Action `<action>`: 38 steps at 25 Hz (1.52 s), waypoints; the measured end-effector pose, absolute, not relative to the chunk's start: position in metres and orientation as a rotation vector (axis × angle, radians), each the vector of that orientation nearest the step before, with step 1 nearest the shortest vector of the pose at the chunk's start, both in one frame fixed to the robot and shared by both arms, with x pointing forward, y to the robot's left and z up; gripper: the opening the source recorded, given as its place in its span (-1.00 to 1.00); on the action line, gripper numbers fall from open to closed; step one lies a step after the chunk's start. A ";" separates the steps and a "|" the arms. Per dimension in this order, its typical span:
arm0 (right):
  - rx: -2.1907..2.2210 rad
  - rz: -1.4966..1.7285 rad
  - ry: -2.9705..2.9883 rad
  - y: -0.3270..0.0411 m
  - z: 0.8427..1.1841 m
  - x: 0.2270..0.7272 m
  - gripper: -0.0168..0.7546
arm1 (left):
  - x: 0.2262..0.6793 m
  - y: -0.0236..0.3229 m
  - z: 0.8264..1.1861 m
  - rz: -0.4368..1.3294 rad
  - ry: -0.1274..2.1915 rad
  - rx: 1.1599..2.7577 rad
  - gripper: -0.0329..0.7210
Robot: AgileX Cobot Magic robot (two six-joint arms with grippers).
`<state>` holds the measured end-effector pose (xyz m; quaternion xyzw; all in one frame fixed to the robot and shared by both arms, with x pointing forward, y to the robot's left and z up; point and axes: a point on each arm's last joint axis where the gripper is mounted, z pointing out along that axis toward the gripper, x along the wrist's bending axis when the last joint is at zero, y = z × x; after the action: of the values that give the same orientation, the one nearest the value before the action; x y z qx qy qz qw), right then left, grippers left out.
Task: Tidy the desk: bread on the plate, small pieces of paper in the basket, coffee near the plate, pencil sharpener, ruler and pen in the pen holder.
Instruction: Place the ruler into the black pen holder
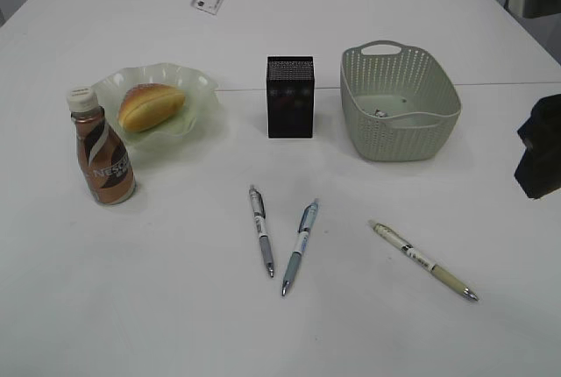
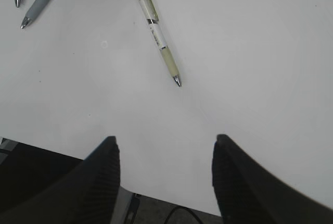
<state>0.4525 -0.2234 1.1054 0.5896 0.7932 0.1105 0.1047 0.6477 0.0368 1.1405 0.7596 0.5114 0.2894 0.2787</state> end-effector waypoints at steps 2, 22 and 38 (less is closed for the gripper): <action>1.738 0.326 2.339 -0.223 1.105 0.453 0.20 | 0.638 0.045 1.151 0.768 1.407 2.064 -0.22; 1.794 0.332 2.300 -0.224 1.105 0.453 0.20 | 0.577 0.069 1.243 0.580 1.026 2.032 -0.22; 1.796 0.329 2.295 -0.224 1.105 0.453 0.20 | 0.589 0.077 1.274 0.691 0.892 1.671 -0.22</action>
<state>0.4527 -0.2239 1.1055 0.6091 0.7783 0.1116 0.1043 0.5891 0.0774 1.2743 0.7009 0.3741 0.2899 0.5336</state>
